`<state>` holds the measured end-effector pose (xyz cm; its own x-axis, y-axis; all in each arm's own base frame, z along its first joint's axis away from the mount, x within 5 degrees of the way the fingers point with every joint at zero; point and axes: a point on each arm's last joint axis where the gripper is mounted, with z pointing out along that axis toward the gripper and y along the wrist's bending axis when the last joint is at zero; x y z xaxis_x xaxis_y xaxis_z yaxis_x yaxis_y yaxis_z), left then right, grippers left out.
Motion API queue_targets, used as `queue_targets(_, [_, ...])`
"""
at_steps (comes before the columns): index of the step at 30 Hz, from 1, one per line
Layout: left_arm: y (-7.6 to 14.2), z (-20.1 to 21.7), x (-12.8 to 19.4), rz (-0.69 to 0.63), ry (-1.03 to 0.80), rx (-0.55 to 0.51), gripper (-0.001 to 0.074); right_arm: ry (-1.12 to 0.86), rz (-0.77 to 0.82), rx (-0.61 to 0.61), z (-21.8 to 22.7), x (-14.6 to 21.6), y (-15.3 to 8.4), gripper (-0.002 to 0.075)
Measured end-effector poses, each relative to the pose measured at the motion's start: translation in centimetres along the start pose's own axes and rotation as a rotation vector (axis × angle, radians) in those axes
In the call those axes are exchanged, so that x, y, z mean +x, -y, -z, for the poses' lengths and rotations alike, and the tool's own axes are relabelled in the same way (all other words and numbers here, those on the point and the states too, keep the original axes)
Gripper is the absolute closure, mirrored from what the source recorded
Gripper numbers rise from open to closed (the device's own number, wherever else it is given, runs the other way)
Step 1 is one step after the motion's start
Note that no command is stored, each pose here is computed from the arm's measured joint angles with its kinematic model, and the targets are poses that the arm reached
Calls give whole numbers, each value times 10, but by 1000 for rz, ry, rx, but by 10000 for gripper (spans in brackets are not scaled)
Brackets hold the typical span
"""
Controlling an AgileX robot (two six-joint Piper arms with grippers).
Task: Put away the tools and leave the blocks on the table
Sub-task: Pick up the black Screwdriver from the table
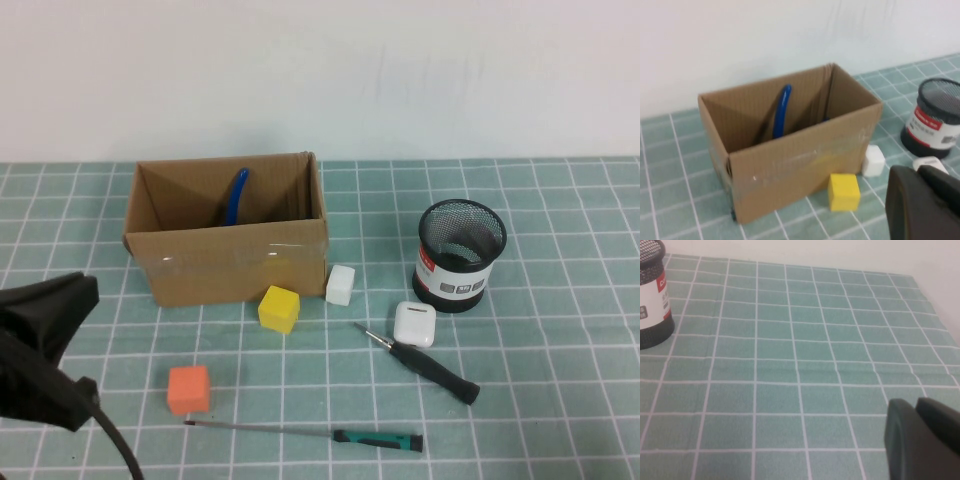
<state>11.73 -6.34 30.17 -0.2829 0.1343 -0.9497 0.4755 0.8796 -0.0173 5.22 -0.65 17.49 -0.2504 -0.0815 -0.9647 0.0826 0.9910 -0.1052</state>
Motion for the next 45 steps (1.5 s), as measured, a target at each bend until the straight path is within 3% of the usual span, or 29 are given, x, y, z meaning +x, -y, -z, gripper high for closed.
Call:
queue_targets(5, [-4, 5, 14, -40, 122, -38, 735, 0, 0, 0, 0, 0, 0, 735])
queue_targets(11, [-21, 32, 49, -38, 383, -238, 735, 0, 0, 0, 0, 0, 0, 735])
queue_targets(15, [-27, 43, 79, -10, 446, -367, 735, 0, 0, 0, 0, 0, 0, 735])
queue_targets(20, [-27, 48, 102, 0, 492, -439, 735, 0, 0, 0, 0, 0, 0, 735])
queue_targets(25, [-25, 49, 114, 17, 424, -428, 735, 0, 0, 0, 0, 0, 0, 735])
queue_targets(35, [-23, 40, 146, 78, 52, -390, 736, 0, 0, 0, 0, 0, 0, 735])
queue_targets(45, [-22, 40, 149, 84, 34, -388, 736, 0, 0, 0, 0, 0, 0, 735])
